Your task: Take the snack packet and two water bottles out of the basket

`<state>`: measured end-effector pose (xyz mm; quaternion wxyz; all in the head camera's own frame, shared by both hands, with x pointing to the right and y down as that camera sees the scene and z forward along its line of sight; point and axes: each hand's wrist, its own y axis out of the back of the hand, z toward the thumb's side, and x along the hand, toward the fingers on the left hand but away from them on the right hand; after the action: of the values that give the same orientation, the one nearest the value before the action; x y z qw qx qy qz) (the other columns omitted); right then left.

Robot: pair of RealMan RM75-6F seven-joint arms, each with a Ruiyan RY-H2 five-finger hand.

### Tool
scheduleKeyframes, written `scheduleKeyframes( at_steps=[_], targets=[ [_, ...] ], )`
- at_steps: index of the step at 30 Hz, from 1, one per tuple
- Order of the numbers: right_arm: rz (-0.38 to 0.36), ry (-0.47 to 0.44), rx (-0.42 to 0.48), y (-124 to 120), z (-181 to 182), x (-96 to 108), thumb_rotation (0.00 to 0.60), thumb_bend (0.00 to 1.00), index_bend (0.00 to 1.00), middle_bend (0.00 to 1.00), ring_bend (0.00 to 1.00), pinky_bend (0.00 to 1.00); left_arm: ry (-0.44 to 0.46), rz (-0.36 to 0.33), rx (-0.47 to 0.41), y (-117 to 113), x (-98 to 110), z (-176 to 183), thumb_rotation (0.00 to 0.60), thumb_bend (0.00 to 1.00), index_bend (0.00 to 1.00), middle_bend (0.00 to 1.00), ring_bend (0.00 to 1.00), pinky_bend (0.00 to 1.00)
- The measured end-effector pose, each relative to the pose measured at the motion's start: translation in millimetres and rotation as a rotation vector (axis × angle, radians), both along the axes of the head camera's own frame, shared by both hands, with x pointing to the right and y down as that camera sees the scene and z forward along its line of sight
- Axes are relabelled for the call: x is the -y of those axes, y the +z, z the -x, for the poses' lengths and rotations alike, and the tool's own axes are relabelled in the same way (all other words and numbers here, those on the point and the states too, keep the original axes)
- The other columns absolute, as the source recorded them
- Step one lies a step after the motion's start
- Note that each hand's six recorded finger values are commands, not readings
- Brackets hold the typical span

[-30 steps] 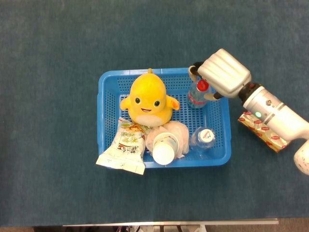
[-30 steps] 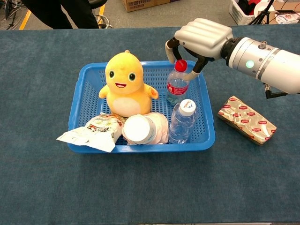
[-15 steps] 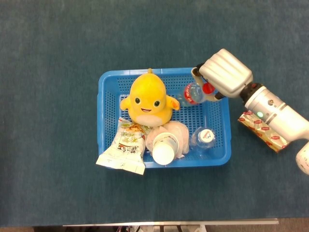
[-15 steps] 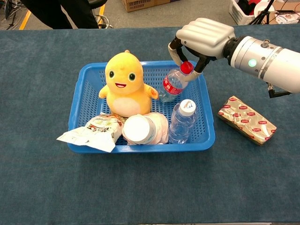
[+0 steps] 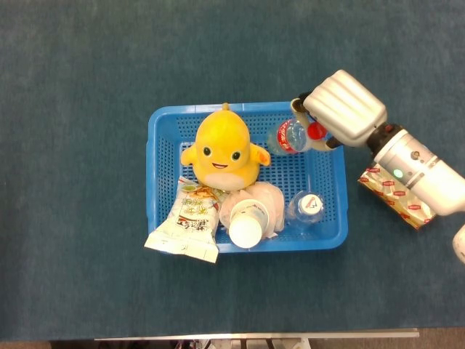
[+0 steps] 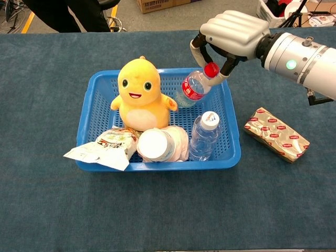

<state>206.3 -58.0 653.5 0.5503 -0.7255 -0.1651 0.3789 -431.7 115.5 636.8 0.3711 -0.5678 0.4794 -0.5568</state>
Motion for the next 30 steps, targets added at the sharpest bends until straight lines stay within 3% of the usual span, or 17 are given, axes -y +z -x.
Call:
scheduleKeyframes(
  at_steps=[10, 17, 24, 30],
  targets=[
    [-0.071, 0.0, -0.001, -42, -11, -8, 0.6, 0.11, 0.65, 0.68, 0.77, 0.94, 0.03, -0.012, 0.005, -3, 7, -12, 0.6, 0.14, 0.41, 0.29, 0.21, 0.39],
    [-0.126, 0.033, -0.039, -76, -38, -19, 0.6, 0.11, 0.65, 0.68, 0.77, 0.94, 0.057, -0.01, 0.024, -2, 13, -23, 0.6, 0.14, 0.41, 0.29, 0.21, 0.39],
    [-0.169, 0.094, -0.123, -106, -75, -32, 0.6, 0.11, 0.66, 0.69, 0.77, 0.94, 0.077, -0.006, 0.032, 0, 18, -35, 0.6, 0.14, 0.41, 0.29, 0.21, 0.39],
    [-0.154, 0.15, -0.25, -112, -108, -44, 0.6, 0.1, 0.66, 0.69, 0.77, 0.94, 0.076, -0.001, 0.032, 2, 18, -38, 0.6, 0.14, 0.41, 0.29, 0.21, 0.39]
  ],
)
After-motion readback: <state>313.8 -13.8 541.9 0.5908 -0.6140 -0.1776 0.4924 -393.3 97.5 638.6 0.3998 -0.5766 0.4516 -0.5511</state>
